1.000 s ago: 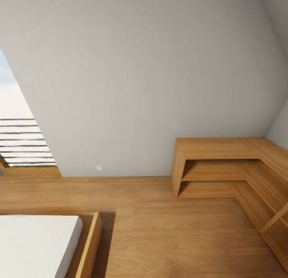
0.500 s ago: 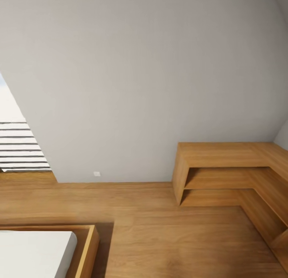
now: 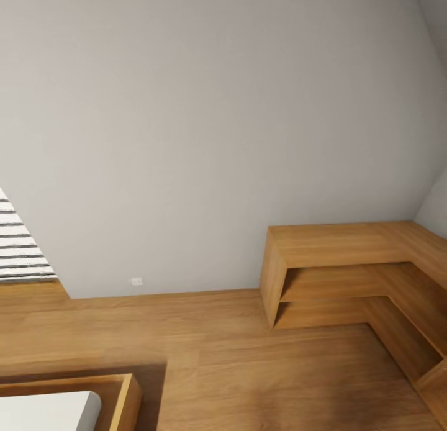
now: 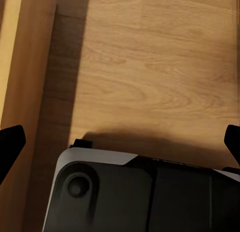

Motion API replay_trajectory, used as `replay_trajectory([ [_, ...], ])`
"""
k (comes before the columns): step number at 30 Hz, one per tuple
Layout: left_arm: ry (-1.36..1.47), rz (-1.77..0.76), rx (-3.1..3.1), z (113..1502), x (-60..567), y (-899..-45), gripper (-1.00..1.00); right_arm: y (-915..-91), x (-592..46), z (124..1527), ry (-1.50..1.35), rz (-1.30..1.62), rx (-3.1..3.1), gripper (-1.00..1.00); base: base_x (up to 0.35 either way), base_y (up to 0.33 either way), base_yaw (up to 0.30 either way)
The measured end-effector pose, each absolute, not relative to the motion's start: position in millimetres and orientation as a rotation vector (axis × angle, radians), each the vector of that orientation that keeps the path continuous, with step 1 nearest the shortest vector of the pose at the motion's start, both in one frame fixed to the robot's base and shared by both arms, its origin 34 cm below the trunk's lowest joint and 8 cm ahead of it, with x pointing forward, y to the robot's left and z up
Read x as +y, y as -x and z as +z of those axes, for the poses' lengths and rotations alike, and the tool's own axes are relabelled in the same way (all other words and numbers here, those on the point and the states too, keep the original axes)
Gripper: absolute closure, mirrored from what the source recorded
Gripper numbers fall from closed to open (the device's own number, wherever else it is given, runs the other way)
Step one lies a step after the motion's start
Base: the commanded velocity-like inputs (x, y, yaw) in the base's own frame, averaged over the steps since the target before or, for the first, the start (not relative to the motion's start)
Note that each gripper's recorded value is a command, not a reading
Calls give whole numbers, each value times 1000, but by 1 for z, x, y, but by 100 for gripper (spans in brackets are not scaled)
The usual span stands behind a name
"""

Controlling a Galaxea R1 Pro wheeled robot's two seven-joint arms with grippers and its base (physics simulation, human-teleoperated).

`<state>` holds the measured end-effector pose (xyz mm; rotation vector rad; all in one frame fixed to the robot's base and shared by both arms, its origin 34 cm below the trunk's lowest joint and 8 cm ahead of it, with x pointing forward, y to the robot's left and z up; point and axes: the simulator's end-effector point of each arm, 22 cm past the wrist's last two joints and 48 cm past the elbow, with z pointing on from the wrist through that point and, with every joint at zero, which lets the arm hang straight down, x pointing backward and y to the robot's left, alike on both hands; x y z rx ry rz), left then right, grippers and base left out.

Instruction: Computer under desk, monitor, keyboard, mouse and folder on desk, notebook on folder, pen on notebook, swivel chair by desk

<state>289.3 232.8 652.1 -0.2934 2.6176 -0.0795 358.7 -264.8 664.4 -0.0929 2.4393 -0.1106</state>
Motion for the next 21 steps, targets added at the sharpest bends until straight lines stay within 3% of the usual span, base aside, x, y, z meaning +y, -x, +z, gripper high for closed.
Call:
replay_trajectory([
  [13, 294, -80, 2616, 652, 233, -289, -100, -360, -272, 666, 95, -123, 2435, -100, 29, -8, -255],
  [21, 294, -81, 2618, 652, 232, -288, -100, -360, -271, 666, 96, -122, 2435, -100, 162, -138, -268],
])
